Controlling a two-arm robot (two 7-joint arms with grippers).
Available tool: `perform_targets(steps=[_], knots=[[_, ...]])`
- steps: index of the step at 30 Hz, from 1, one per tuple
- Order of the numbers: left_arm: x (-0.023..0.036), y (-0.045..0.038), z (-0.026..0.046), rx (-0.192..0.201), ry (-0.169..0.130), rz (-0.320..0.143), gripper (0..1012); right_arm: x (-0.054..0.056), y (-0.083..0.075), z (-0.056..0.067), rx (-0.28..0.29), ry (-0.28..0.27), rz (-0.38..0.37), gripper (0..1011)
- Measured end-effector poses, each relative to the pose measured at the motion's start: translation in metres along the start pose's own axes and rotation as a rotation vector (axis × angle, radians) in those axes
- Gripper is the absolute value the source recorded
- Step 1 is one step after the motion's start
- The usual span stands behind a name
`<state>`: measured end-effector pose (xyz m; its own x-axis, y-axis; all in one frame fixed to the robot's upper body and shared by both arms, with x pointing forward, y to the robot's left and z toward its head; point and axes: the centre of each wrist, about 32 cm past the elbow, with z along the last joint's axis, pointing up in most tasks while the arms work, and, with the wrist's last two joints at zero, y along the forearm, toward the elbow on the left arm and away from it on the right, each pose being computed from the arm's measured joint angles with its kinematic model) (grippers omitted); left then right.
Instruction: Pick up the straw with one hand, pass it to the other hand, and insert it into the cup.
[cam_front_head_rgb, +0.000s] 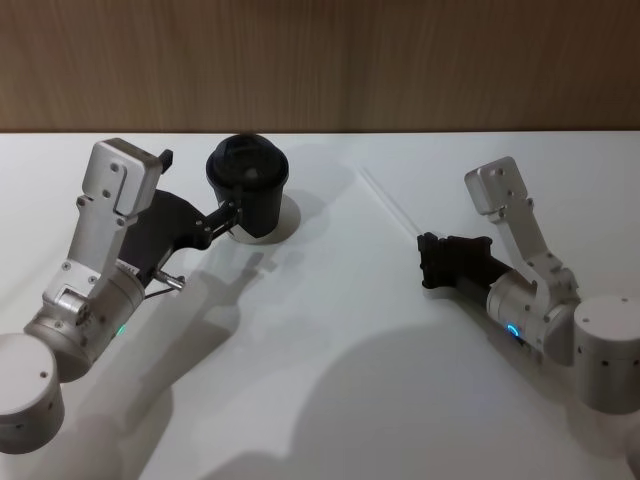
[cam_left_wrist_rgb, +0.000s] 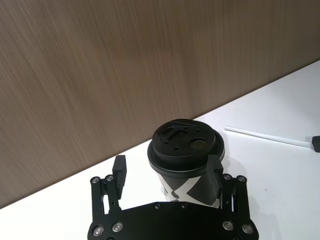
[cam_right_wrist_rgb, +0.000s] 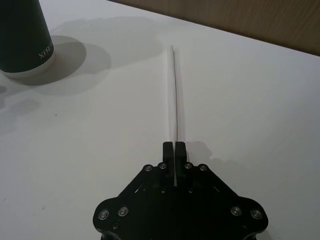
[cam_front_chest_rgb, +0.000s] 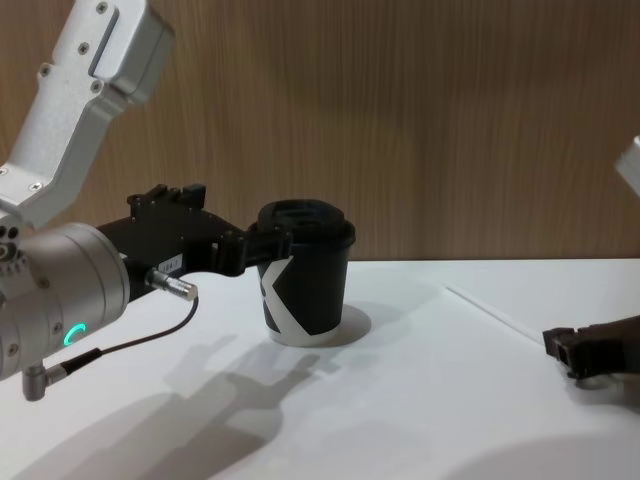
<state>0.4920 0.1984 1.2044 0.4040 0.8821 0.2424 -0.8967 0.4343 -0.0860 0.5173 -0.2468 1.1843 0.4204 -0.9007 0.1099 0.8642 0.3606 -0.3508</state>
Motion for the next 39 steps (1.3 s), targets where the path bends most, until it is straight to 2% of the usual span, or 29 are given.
perform_targets(steps=[9,17,23,25,35,36,39], knots=[[0.0,0.0,0.0,0.0,0.0,0.0,1003,0.0,-0.002,0.0,0.006,0.003,-0.005,2],[0.0,0.0,0.0,0.0,0.0,0.0,1003,0.0,-0.006,0.004,0.075,-0.008,-0.016,1],[0.0,0.0,0.0,0.0,0.0,0.0,1003,0.002,-0.009,0.011,0.166,-0.026,-0.013,2],[0.0,0.0,0.0,0.0,0.0,0.0,1003,0.002,-0.009,0.012,0.175,-0.028,-0.012,2],[0.0,0.0,0.0,0.0,0.0,0.0,1003,0.007,-0.011,0.033,0.355,-0.068,0.026,2],[0.0,0.0,0.0,0.0,0.0,0.0,1003,0.007,-0.011,0.033,0.355,-0.068,0.026,2],[0.0,0.0,0.0,0.0,0.0,0.0,1003,0.008,-0.011,0.04,0.406,-0.08,0.043,2]])
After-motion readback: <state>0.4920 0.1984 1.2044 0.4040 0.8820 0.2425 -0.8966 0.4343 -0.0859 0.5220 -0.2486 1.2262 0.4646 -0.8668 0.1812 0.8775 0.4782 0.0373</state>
